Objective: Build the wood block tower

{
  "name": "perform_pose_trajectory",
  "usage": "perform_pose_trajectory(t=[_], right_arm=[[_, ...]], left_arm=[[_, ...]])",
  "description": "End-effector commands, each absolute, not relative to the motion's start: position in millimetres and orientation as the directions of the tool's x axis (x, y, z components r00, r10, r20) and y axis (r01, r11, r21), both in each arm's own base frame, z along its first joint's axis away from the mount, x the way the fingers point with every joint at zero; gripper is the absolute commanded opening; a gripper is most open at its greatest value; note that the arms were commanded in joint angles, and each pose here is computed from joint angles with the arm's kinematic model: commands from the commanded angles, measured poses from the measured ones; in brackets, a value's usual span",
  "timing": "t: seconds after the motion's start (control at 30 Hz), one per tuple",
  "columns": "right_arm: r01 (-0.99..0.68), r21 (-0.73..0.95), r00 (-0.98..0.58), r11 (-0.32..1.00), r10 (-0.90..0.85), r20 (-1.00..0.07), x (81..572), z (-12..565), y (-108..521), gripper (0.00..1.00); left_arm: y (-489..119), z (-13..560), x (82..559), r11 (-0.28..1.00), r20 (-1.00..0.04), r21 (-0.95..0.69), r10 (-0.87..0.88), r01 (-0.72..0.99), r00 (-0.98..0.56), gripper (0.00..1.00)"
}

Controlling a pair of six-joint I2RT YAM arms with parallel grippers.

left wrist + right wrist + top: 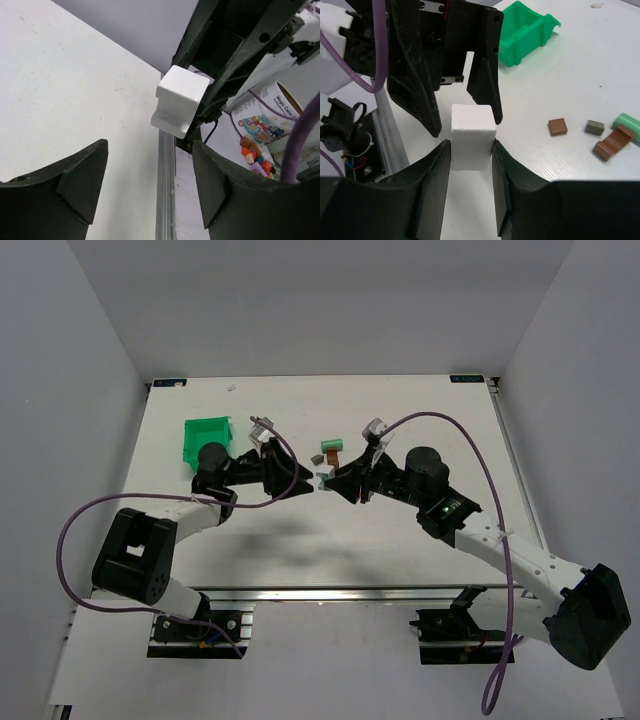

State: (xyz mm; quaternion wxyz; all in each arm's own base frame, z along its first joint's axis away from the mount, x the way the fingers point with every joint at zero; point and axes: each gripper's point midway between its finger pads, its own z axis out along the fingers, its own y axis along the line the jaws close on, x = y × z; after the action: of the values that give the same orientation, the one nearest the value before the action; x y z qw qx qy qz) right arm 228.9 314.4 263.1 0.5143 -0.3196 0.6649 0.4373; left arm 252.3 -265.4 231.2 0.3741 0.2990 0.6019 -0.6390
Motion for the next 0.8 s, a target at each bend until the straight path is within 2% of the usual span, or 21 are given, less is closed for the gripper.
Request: perform_pose_trajectory(t=[0.0,0.03,0.1,0.13,0.17,0.2,0.27,0.3,0.4,0.47,0.6,0.7,0.77], right_arm=[[-0.862,0.182,-0.195,0.474,0.022,-0.98,241,282,305,0.0],[-0.861,0.16,-0.18,0.483,0.004,-0.984,245,285,304,0.0],[-0.835,0.128,-0.198,0.534,-0.075,-0.977,253,271,295,0.0],[-0.832,0.092,-0.179,0.546,-0.108,-0.978,259,275,294,0.0],[-0.808,0.046,-0.191,0.587,-0.188,-0.963,265,261,284,0.0],[-0.814,0.008,-0.187,0.581,-0.249,-0.95,267,254,280,0.0],[-0.821,-0.103,-0.142,0.561,-0.375,-0.916,280,250,276,0.0],[-0.842,-0.117,-0.167,0.526,-0.461,-0.871,274,234,270,0.0],[-0.865,-0.221,-0.133,0.451,-0.63,-0.766,284,214,261,0.0],[-0.848,-0.303,-0.113,0.435,-0.707,-0.698,301,204,254,0.0],[-0.891,-0.343,-0.061,0.298,-0.826,-0.56,305,174,245,0.0],[-0.915,-0.347,-0.007,0.206,-0.868,-0.497,301,153,241,0.0],[-0.917,-0.343,-0.016,0.202,-0.879,-0.476,302,145,240,0.0]], left_arm=[[-266,250,259,0.046,-0.874,-0.477,-0.129,0.878,-0.468,0.79],[-264,242,263,0.077,-0.873,-0.485,-0.112,0.871,-0.475,0.97],[-259,247,279,0.179,-0.885,-0.464,-0.125,0.868,-0.448,0.98],[-254,224,286,0.279,-0.865,-0.495,-0.069,0.823,-0.497,0.98],[-245,237,318,0.456,-0.892,-0.434,-0.1,0.777,-0.44,0.98],[-233,215,318,0.557,-0.85,-0.461,-0.055,0.69,-0.523,0.98],[-217,208,329,0.652,-0.83,-0.457,-0.068,0.605,-0.553,0.98],[-204,204,332,0.705,-0.818,-0.453,-0.084,0.546,-0.569,0.98],[-183,200,335,0.813,-0.827,-0.384,-0.092,0.438,-0.554,0.98],[-176,197,332,0.828,-0.815,-0.396,-0.118,0.396,-0.568,0.98],[-159,190,328,0.878,-0.805,-0.37,-0.14,0.303,-0.577,0.98],[-153,185,331,0.891,-0.795,-0.373,-0.163,0.259,-0.584,0.98],[-153,179,333,0.896,-0.786,-0.369,-0.159,0.247,-0.597,0.98]])
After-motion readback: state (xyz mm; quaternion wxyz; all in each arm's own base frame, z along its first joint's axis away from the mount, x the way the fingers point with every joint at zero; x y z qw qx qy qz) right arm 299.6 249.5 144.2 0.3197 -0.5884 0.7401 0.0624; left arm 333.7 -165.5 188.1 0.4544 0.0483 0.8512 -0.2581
